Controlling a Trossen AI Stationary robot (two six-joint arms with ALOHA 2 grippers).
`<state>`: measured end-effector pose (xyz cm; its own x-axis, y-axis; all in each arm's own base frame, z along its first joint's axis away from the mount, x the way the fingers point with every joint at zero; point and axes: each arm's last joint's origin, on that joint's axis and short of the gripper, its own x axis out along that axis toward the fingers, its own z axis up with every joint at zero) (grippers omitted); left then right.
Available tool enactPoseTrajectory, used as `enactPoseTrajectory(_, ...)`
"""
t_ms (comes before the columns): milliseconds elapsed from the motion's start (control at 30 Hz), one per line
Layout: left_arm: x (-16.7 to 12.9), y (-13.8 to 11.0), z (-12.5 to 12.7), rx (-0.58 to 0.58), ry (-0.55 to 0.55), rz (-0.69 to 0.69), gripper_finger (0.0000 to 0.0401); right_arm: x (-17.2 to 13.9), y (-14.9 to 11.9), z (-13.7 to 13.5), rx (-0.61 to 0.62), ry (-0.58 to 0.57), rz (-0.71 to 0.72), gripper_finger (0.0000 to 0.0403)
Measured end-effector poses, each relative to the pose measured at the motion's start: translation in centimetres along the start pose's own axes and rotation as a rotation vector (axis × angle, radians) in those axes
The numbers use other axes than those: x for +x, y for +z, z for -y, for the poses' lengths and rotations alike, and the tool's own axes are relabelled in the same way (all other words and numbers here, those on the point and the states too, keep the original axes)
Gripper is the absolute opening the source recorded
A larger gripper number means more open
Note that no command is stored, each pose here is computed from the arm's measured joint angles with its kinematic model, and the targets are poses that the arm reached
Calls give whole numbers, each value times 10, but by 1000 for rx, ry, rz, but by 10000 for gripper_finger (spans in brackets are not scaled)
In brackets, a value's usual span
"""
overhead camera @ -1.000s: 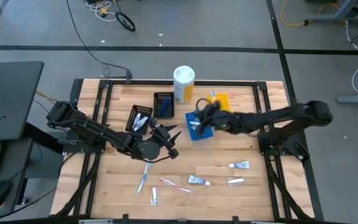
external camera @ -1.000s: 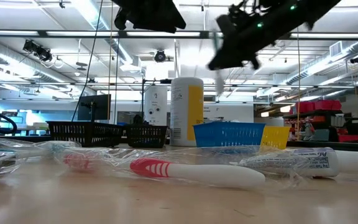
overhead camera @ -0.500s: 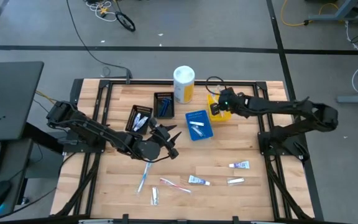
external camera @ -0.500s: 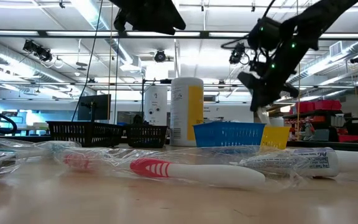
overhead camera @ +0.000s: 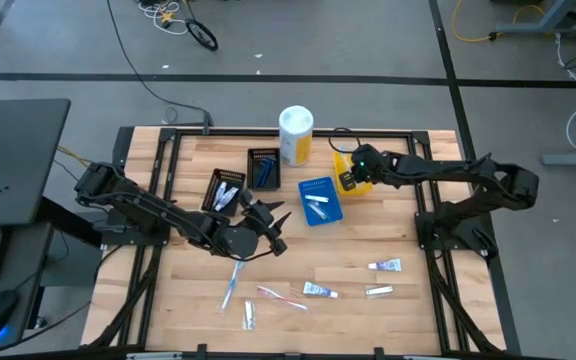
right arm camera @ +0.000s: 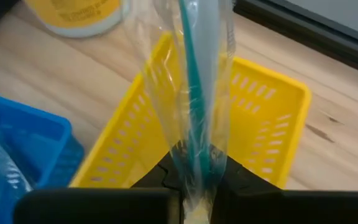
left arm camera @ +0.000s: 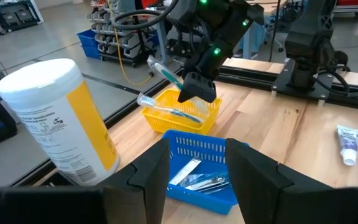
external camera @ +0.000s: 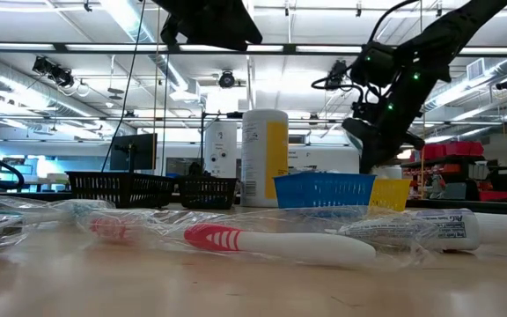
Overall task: Pick & Place Travel size toiletries
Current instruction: Put the green toothbrush into the yellow bin, then put the white toothpaste into the left black bin
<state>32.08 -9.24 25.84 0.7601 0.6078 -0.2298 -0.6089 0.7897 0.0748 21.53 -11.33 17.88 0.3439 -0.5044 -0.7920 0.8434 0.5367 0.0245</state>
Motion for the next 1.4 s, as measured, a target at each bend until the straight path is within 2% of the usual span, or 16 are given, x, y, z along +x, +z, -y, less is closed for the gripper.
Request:
enactPoseTrajectory(433, 0, 0, 0, -3, -19, -8, 164, 0, 4, -1, -82, 10, 37, 85)
enactPoseTrajectory(533, 0, -1, 0, 5, -18, -14, 164, 0, 7, 1, -160, -37, 77, 89)
enactPoseTrajectory(600, 0, -1, 0, 1, -24, -16, 164, 0, 10, 1, -168, -69, 112, 89)
enactPoseTrajectory(667, 0, -2, 1, -4, -36, -20, 164, 0, 12, 1, -157, -75, 136, 89)
enactPoseTrajectory(867, 0, -2, 1, 0, -41, -22, 164, 0, 12, -2, -116, 7, 119, 89)
enactPoseTrajectory(1067, 0, -2, 1, 3, -42, -22, 164, 0, 14, 3, -91, -89, 156, 90)
enactPoseTrajectory(1267, 0, -2, 1, 4, -42, -23, 164, 4, 7, 12, 90, -37, 22, 90)
enactPoseTrajectory(1333, 0, -2, 1, 5, -42, -23, 164, 4, 5, 14, 108, -31, -14, 90)
enactPoseTrajectory(1400, 0, -2, 1, 5, -42, -23, 164, 4, 6, 14, 91, -63, 8, 90)
